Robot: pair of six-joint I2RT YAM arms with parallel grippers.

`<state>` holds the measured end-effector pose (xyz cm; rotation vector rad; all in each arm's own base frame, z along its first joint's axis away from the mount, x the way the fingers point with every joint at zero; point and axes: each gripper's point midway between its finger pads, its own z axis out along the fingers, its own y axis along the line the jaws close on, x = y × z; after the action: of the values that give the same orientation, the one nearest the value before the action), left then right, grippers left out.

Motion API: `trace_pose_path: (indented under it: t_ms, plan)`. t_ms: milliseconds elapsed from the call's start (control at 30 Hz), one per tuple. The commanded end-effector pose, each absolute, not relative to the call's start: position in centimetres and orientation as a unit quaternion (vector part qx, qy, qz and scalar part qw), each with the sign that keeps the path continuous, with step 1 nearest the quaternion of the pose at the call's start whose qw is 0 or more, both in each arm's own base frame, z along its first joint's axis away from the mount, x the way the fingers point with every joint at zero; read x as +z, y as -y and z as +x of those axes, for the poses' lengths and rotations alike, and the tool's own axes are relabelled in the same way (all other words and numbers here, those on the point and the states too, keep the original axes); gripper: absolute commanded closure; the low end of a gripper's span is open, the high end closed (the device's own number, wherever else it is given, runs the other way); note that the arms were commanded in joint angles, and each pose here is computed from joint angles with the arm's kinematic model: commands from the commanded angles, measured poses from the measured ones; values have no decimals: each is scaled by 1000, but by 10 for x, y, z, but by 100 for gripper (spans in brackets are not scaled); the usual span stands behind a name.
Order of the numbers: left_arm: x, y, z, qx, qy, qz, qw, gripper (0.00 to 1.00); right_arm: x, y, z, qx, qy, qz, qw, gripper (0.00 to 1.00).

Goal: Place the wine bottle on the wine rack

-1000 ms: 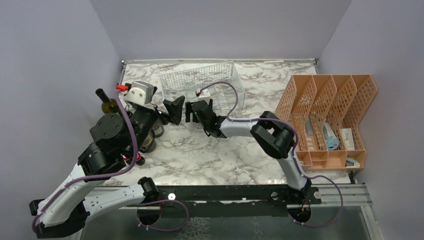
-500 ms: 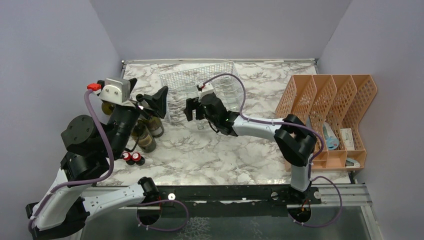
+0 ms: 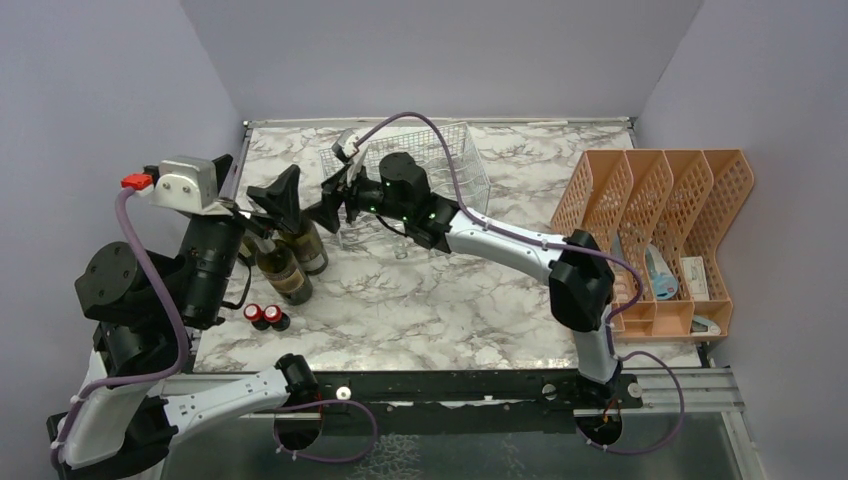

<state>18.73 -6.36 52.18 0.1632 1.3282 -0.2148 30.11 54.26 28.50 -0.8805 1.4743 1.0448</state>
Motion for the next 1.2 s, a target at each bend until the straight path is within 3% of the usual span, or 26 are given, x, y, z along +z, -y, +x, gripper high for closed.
trace_pose_path:
  t_ms: [0, 333, 767, 1000, 1167]
  plan:
    - [526, 40, 180, -88, -613, 46, 784, 1, 274, -573, 284, 457, -594, -426, 507, 23]
    - [518, 46, 183, -89, -620, 50, 778, 1, 267, -611, 293, 455, -587, -430, 513, 24]
    - [513, 49, 187, -82, -627, 49, 773, 1, 271, -632, 311, 430, -562, -417, 570, 40]
    - [513, 49, 187, -85, -627, 47, 773, 1, 278, -629, 307, 423, -556, -415, 583, 66]
    - [514, 48, 185, -88, -626, 45, 774, 1, 292, -622, 289, 411, -544, -428, 593, 74]
